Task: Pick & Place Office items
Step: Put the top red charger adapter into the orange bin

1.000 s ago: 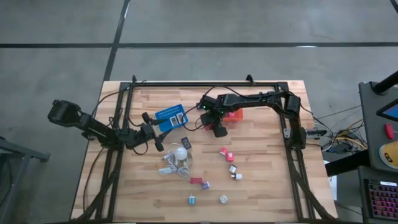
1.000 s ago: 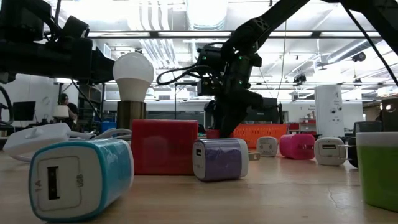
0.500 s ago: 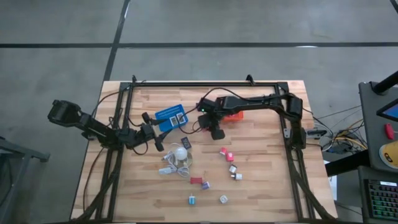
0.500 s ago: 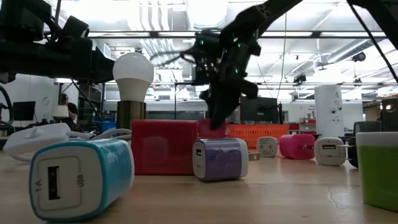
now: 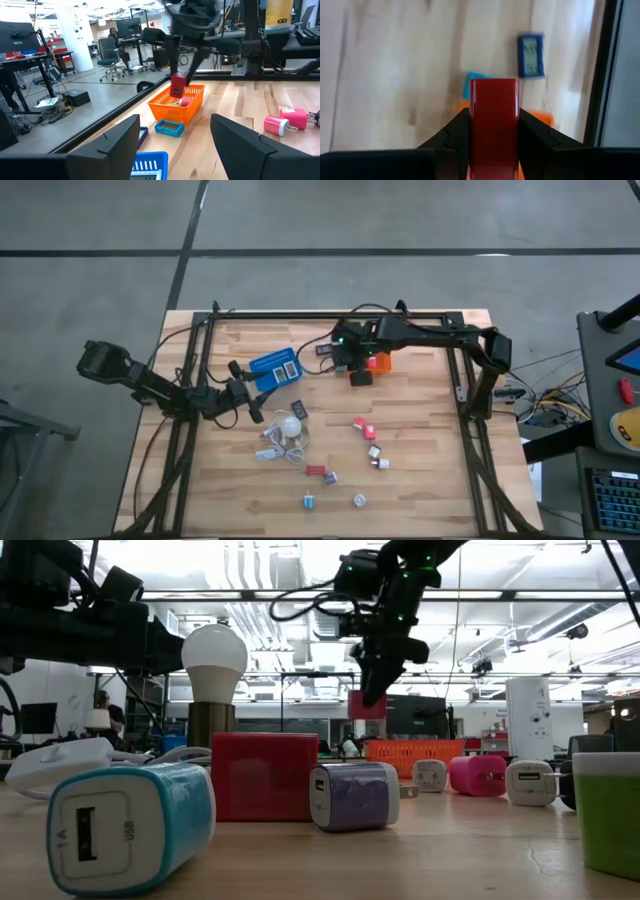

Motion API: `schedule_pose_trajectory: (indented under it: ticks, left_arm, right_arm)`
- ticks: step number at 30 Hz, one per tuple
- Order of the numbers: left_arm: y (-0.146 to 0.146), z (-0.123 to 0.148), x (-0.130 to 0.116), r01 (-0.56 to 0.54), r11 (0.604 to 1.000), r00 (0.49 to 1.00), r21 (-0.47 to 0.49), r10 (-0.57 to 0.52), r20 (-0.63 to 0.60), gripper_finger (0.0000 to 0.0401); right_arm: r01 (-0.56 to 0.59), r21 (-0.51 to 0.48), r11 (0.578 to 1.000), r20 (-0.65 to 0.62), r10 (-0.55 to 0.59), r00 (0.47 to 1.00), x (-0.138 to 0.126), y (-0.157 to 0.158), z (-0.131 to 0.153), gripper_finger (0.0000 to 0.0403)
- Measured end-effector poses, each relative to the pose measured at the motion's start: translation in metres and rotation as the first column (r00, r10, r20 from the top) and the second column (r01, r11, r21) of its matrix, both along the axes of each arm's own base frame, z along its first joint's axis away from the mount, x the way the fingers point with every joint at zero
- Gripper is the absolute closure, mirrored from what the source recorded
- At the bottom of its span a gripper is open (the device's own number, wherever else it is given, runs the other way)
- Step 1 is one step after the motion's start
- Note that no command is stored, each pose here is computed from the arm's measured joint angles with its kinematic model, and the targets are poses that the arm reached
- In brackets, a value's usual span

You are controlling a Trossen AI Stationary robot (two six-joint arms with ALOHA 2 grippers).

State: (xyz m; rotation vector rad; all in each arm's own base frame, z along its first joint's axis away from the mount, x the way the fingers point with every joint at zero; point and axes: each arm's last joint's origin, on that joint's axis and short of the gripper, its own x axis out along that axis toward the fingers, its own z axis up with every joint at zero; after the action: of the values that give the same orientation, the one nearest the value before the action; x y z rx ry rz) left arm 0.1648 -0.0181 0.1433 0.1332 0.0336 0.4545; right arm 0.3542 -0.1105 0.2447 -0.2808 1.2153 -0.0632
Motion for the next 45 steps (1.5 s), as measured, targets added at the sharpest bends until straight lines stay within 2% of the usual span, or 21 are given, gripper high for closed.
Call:
schedule_pose_trajectory:
  ticks: [7,13,18,26,31,34,45]
  left_arm:
    - [0.000,0.000,0.000,0.000,1.000,1.000,-0.003,0.000,0.000,0.0153]
    - [0.000,0.000,0.000,0.000,1.000,1.000,-0.003,0.000,0.000,0.0153]
    - [0.000,0.000,0.000,0.000,1.000,1.000,-0.003,0.000,0.000,0.0153]
    - [0.000,0.000,0.000,0.000,1.000,1.000,-0.003,0.000,0.000,0.0153]
    - [0.000,0.000,0.000,0.000,1.000,1.000,-0.003,0.000,0.000,0.0153]
    - [0.000,0.000,0.000,0.000,1.000,1.000,-0.003,0.000,-0.001,0.0153]
    - [0.000,-0.001,0.000,0.000,1.000,1.000,-0.002,0.000,-0.004,0.0153]
  right_arm:
    - [0.101,0.030,0.994,-0.049,-0.100,0.994,-0.017,-0.033,-0.011,0.0294]
    - [0.164,0.123,0.979,-0.099,-0.153,0.983,-0.038,-0.054,-0.033,0.0294]
    - [0.188,0.144,0.971,-0.148,-0.167,0.975,-0.049,-0.055,-0.050,0.0294]
    - [0.221,0.154,0.963,-0.137,-0.201,0.970,-0.049,-0.054,-0.054,0.0292]
    - [0.237,0.154,0.959,-0.141,-0.216,0.966,-0.049,-0.054,-0.056,0.0208]
    - [0.242,0.154,0.958,-0.137,-0.221,0.965,-0.049,-0.055,-0.056,0.0176]
    - [0.237,0.143,0.961,-0.109,-0.222,0.969,-0.047,-0.056,-0.046,0.0165]
